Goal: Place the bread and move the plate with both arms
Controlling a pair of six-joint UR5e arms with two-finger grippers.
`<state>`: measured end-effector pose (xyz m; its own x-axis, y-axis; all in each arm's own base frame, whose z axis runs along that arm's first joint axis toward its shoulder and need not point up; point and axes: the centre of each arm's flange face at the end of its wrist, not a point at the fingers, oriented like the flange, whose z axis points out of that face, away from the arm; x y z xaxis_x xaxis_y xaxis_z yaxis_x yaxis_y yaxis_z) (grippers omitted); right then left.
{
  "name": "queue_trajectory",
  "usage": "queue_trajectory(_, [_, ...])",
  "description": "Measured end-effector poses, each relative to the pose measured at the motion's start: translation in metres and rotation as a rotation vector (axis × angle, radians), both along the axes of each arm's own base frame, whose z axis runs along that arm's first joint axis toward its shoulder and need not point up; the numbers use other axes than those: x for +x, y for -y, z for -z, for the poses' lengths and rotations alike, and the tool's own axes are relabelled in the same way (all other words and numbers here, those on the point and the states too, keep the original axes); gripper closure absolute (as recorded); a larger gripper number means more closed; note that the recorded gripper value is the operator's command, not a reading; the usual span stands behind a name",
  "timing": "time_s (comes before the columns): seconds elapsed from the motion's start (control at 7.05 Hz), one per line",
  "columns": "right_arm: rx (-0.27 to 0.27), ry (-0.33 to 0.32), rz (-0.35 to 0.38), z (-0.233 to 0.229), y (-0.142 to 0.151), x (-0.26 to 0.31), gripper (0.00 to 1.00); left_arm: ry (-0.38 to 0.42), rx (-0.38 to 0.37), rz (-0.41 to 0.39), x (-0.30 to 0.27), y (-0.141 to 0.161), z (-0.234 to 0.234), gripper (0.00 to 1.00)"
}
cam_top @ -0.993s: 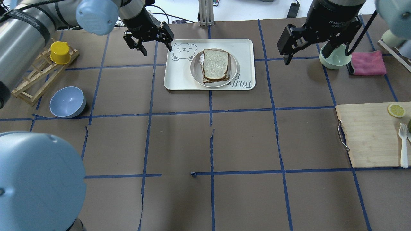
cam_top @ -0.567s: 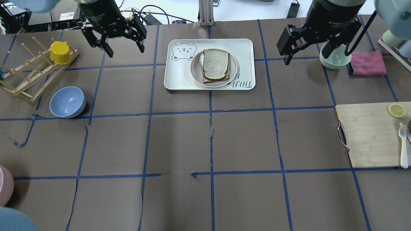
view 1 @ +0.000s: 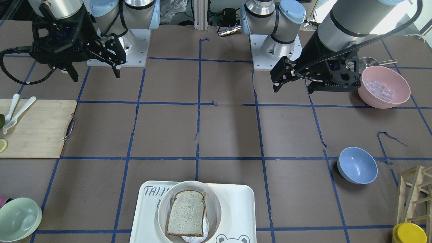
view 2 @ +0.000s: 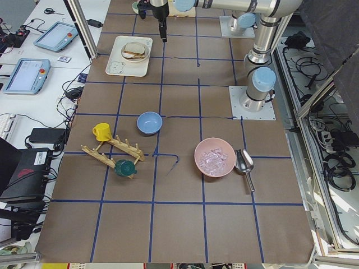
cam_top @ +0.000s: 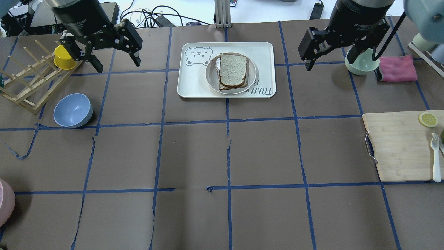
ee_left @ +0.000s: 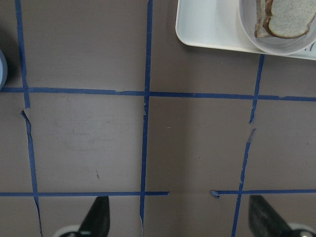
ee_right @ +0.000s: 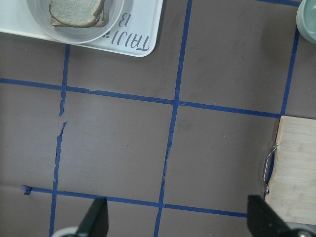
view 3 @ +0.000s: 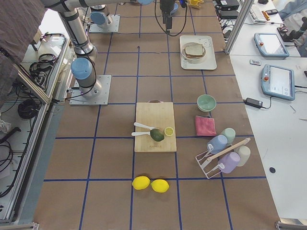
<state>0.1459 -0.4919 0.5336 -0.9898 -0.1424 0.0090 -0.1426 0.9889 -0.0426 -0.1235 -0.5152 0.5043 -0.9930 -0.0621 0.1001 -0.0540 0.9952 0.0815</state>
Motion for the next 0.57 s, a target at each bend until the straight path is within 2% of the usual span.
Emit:
queue_trajectory(0.28, [0.001,0.0,0.0,0.0,0.0,0.0,0.0,0.048,-0.025,0.003,0.004,-0.028,0.008,0.0])
queue_trajectory(0.57, [0.001,0.0,0.0,0.001,0.0,0.0,0.0,0.102,-0.032,0.0,0.008,-0.036,0.007,0.0])
